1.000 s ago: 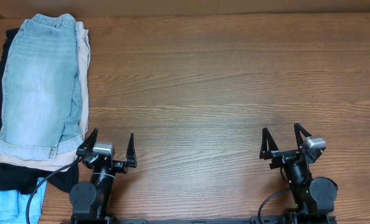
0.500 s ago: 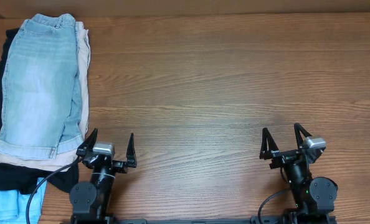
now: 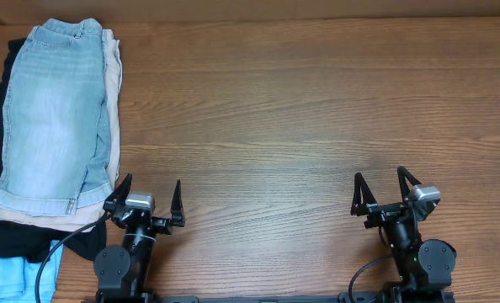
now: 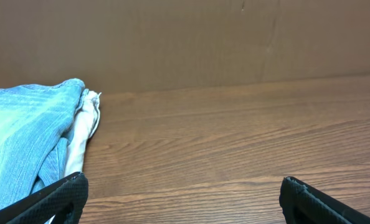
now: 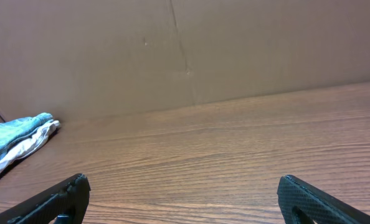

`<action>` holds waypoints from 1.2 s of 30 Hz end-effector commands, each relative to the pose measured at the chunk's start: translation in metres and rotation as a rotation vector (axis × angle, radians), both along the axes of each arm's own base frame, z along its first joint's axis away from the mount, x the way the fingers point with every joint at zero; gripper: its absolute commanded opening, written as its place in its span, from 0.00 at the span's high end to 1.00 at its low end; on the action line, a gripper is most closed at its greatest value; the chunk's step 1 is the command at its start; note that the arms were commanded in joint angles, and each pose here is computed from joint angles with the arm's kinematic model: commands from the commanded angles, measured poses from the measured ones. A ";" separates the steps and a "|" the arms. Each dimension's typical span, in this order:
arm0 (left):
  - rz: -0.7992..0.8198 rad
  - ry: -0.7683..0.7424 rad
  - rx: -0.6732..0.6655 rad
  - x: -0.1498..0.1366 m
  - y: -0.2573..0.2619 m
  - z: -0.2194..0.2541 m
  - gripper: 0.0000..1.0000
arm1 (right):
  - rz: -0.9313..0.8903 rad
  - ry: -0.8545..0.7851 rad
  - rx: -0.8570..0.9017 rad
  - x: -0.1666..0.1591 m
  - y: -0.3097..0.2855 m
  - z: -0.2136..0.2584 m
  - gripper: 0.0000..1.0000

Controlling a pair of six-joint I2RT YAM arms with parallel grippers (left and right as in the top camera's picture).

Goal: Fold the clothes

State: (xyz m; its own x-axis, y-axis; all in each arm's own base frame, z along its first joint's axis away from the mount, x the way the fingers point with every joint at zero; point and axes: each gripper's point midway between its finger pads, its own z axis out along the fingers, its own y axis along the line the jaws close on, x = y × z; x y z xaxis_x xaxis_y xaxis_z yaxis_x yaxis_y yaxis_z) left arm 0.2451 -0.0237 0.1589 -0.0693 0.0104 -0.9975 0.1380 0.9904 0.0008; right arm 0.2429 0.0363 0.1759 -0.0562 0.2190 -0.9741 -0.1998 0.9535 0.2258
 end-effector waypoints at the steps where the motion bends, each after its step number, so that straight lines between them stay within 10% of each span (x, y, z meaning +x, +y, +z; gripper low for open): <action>1: 0.007 -0.007 0.013 0.000 0.001 0.000 0.00 | 0.000 -0.009 -0.006 0.000 0.000 -0.001 0.00; 21: 0.017 -0.065 -0.269 -0.004 0.002 0.038 0.00 | 0.012 -0.100 -0.005 -0.003 0.002 0.027 0.00; 36: 0.108 0.137 -0.227 -0.011 0.013 0.136 0.00 | 0.144 0.007 0.003 0.007 0.024 0.157 0.00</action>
